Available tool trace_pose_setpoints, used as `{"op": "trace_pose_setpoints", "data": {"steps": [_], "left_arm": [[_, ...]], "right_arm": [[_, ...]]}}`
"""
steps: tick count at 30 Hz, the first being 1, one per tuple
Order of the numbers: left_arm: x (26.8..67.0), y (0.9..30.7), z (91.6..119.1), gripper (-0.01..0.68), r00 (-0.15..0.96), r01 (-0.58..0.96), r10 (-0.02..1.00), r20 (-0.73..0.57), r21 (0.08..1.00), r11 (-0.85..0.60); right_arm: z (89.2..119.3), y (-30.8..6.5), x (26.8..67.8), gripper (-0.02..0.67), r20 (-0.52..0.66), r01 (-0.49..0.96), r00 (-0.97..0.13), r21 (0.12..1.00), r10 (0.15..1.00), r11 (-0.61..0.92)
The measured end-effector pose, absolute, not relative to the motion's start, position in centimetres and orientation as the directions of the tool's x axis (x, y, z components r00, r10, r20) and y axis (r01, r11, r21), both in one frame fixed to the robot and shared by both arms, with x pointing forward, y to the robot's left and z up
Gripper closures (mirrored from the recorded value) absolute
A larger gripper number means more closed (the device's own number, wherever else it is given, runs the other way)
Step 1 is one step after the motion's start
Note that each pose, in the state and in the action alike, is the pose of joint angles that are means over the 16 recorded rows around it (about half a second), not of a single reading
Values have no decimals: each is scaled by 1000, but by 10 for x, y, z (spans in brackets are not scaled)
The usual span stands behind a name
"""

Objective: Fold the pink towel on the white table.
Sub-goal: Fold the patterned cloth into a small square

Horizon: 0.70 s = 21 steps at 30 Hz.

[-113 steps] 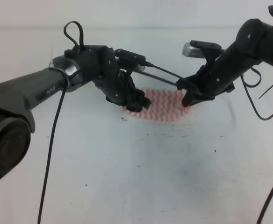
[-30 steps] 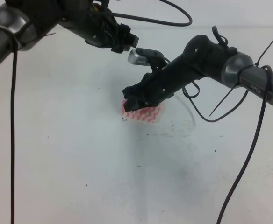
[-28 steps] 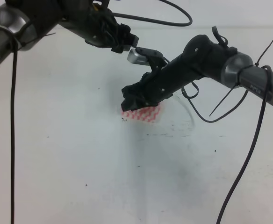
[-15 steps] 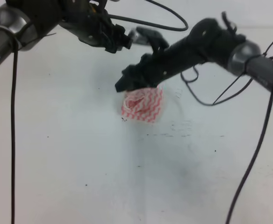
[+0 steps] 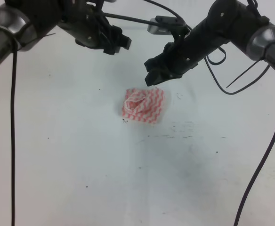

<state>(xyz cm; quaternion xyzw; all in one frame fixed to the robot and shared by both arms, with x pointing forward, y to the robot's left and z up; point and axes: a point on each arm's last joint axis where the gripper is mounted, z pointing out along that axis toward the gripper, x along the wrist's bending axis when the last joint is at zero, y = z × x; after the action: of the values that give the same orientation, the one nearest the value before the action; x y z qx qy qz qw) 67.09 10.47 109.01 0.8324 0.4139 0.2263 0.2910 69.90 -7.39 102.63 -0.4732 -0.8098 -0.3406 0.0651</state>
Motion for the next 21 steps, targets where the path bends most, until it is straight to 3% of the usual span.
{"op": "trace_pose_setpoints", "data": {"steps": [10, 21], "left_arm": [[674, 92, 1052, 300, 666, 575, 743, 63, 591, -565], [681, 85, 1023, 275, 688, 591, 725, 23, 563, -578]], "right_arm": [[1020, -80, 700, 456, 369, 822, -523, 456, 768, 340], [1015, -88, 699, 416, 312, 847, -487, 395, 816, 355]]}}
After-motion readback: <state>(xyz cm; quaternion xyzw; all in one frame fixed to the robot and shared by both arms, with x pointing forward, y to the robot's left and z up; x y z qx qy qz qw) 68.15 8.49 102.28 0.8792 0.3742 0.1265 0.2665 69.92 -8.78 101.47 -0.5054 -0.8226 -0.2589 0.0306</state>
